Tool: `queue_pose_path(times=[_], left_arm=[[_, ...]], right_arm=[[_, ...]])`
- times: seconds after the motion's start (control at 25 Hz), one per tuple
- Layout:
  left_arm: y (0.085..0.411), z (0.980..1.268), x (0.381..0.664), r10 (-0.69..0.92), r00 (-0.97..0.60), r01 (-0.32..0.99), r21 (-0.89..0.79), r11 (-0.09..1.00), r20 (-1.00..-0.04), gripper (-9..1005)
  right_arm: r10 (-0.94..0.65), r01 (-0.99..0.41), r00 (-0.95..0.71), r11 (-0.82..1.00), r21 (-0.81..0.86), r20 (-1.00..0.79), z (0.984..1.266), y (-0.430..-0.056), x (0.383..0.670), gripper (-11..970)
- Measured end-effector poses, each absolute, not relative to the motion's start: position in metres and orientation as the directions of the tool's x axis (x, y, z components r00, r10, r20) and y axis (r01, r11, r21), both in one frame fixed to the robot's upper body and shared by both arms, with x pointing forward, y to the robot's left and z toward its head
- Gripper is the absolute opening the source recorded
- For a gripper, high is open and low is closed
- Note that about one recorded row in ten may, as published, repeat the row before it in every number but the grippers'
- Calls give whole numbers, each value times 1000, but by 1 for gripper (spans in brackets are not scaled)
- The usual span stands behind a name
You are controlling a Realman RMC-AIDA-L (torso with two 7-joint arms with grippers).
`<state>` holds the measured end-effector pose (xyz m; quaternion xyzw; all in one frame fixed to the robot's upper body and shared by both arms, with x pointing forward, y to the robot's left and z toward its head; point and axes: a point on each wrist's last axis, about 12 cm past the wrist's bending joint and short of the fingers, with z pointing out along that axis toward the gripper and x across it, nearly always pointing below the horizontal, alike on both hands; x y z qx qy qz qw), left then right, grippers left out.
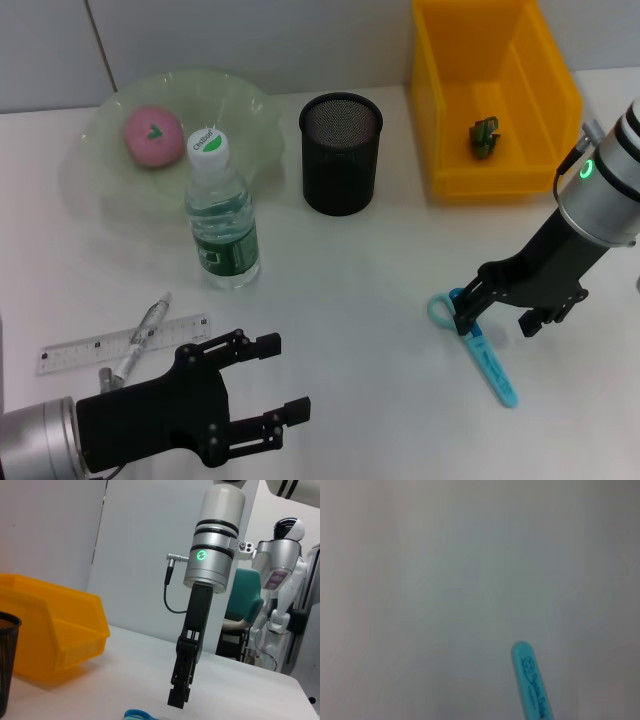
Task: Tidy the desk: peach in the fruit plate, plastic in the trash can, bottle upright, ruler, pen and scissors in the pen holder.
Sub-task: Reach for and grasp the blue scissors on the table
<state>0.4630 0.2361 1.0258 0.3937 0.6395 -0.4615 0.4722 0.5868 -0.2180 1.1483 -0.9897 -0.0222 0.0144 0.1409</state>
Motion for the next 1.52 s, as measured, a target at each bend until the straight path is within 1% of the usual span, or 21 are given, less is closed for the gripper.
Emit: queue_pose_path(times=[0.32, 0.52, 1.04, 1.52], left_arm=[[233, 1025, 463, 76, -245, 941, -219, 259, -966, 783], [229, 1020, 466, 118, -259, 939, -221, 264, -959, 783], [229, 1022, 468, 120, -247, 942, -210, 262, -961, 783], [228, 1021, 467, 118, -252, 941, -214, 263, -960, 784]], right_arm=[[80, 68, 996, -959, -274, -32, 1146, -220, 588, 815], [80, 68, 996, -960, -271, -35, 1145, -220, 590, 815], [96, 80, 994, -961, -263, -48, 1143, -218, 588, 815], [140, 123, 987, -972, -198, -73, 1140, -210, 591, 814]])
